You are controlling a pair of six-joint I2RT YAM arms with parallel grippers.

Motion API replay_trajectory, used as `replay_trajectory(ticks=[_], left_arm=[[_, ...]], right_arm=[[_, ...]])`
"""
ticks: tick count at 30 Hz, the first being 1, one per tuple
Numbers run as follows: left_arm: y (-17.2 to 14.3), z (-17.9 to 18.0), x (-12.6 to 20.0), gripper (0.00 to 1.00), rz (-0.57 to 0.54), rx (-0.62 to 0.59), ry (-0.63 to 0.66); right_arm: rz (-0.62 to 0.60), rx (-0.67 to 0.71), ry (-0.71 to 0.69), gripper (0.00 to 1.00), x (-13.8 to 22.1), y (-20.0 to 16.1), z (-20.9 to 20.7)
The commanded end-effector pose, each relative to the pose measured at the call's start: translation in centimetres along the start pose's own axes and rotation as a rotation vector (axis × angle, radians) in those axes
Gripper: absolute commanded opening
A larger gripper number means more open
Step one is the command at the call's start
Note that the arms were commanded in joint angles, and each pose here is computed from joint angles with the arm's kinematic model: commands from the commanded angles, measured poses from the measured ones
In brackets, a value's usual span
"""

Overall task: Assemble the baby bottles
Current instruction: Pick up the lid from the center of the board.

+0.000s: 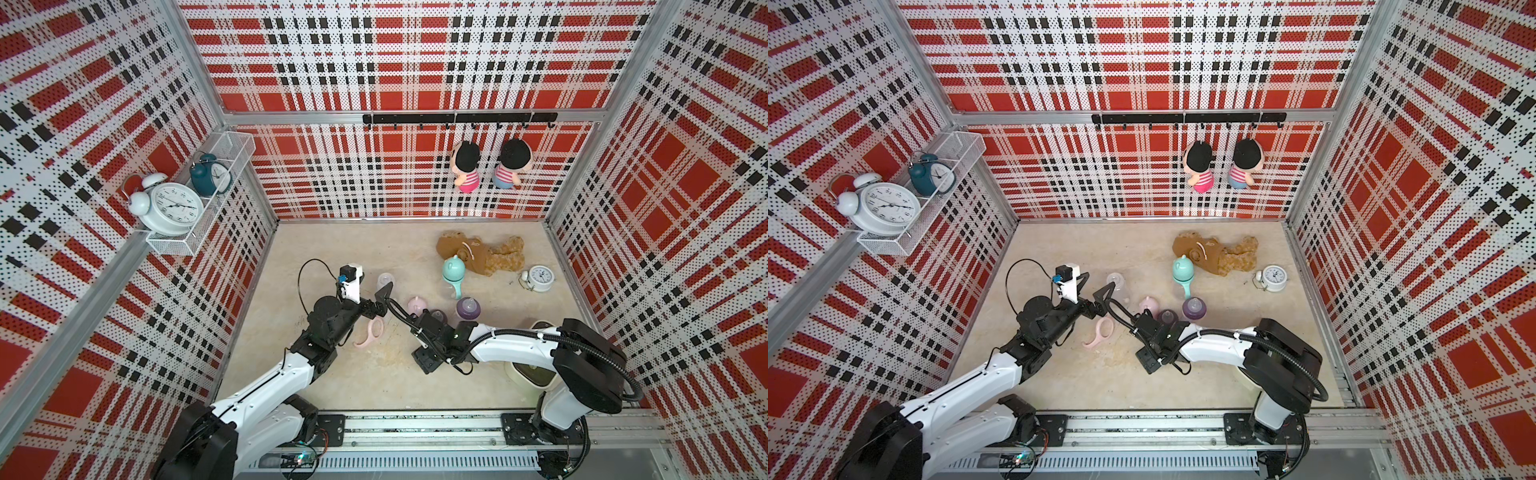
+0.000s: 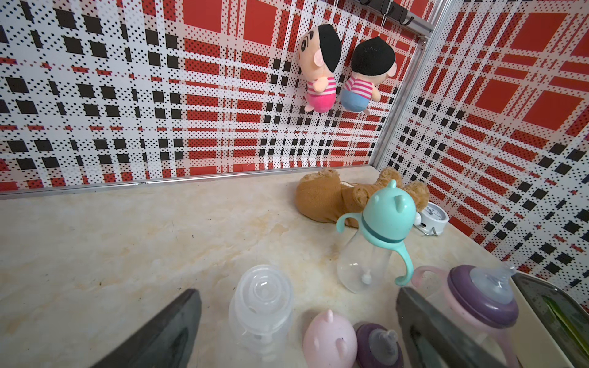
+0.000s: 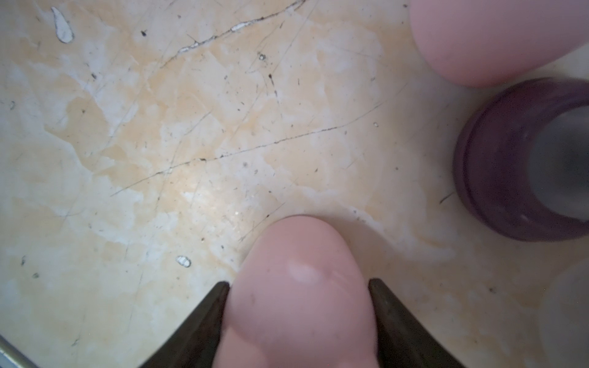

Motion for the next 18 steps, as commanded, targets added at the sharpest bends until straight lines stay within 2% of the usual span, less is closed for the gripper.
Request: replay_trajectory(ticks=[1,13,18], left_arm=[[0.0,-0.1,0.0,0.98,-0.009,-0.015,-0.013],[0.0,-1.2,-0.1,0.98,-0.008,-0.058,-0.096],[0.0,-1.5,-0.3,0.98,-0.004,-0.056,-0.103]], right_arm=[[-0.005,0.014,-0.012,0.67,0.3,-0.3,0.0],[-0.206,-0.030,0.029,0.68,8.9,2.9,-0.2],[-0.299,-0.053,0.052,0.69,14.0,4.4,-0.5]])
Point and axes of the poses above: each gripper's point midway between its finger pads, its own x axis back along the fingers, its own z axis along the line the jaws close on, y = z × x, the point moved 7 cm from there along x, back along the fingers, and after that the axes turned 9 degrees about -x, right-handed, at the moved point
